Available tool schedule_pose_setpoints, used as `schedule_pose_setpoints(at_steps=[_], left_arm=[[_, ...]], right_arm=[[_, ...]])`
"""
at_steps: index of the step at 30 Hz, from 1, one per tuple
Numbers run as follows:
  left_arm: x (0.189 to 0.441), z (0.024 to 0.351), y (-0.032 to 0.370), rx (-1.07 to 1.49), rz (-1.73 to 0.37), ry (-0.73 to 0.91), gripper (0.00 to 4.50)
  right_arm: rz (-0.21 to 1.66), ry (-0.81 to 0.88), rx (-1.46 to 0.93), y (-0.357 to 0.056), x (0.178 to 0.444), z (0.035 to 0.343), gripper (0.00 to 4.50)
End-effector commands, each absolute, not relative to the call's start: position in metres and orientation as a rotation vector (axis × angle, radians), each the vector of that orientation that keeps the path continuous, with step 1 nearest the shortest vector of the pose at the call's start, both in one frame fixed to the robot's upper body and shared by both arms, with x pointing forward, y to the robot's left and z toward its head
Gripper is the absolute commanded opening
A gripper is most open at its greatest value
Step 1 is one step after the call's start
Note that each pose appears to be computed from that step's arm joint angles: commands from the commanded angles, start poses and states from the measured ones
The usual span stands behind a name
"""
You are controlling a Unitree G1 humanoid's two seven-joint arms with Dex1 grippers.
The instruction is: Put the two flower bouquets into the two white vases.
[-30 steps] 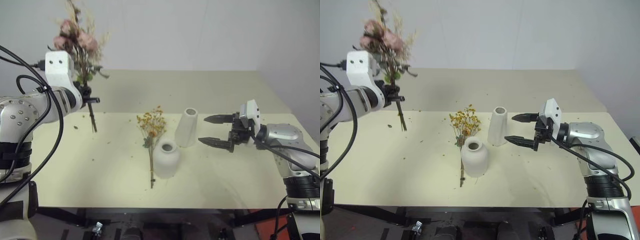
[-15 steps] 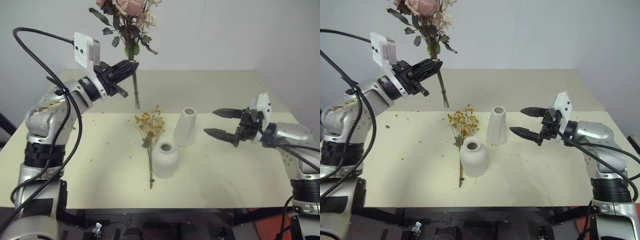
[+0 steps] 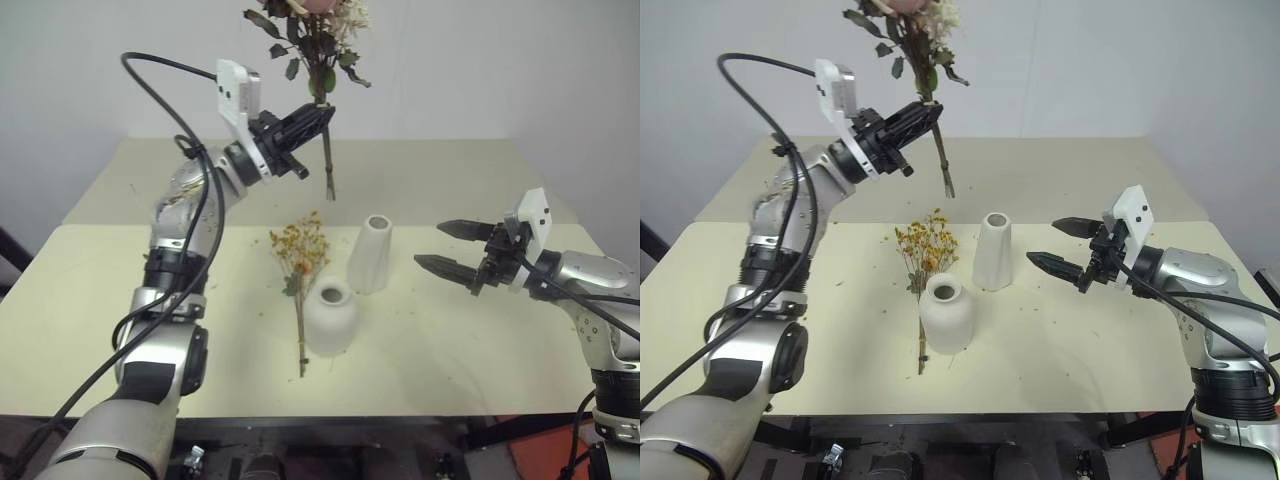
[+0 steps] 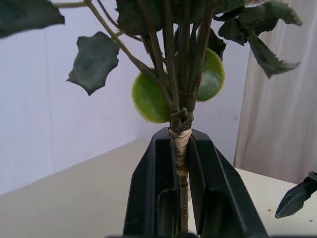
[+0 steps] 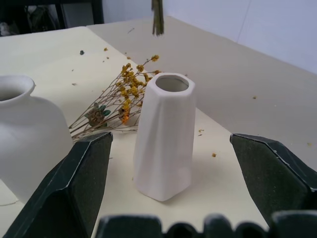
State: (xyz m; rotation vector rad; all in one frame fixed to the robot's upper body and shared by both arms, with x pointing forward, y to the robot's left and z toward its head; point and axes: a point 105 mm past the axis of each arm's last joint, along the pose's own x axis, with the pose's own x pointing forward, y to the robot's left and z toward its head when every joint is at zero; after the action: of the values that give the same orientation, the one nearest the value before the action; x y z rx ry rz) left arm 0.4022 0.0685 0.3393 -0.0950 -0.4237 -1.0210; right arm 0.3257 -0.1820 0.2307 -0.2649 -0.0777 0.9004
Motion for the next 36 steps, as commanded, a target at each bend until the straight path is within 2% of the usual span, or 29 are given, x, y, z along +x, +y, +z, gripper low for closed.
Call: schedule_pose_setpoints(at_steps=[1,13,19,36], left_arm=[[0.398,0.36,0.058,-0.082,-1.057,-0.514,0.1],[0.396,0.362,0.023,-0.13,-1.173,-0.511,0.1],[0.394,0.342,0.008,-0.118,-1.221,-0.448,0.1],[0.387,0.33,0.005,-0.091,-1.268,-0.408,0.1]], right_arm=[[0.873,-0.13,-0.286,-0.186,0.32,0.246,4.5],[0.841,-0.128,-0.277,-0.188,0.318,0.244,4.5],[0.832,-0.133,-0.273,-0.189,0.316,0.243,4.5],[0.824,-0.14,-0.263,-0.191,0.316,0.242,4.5]])
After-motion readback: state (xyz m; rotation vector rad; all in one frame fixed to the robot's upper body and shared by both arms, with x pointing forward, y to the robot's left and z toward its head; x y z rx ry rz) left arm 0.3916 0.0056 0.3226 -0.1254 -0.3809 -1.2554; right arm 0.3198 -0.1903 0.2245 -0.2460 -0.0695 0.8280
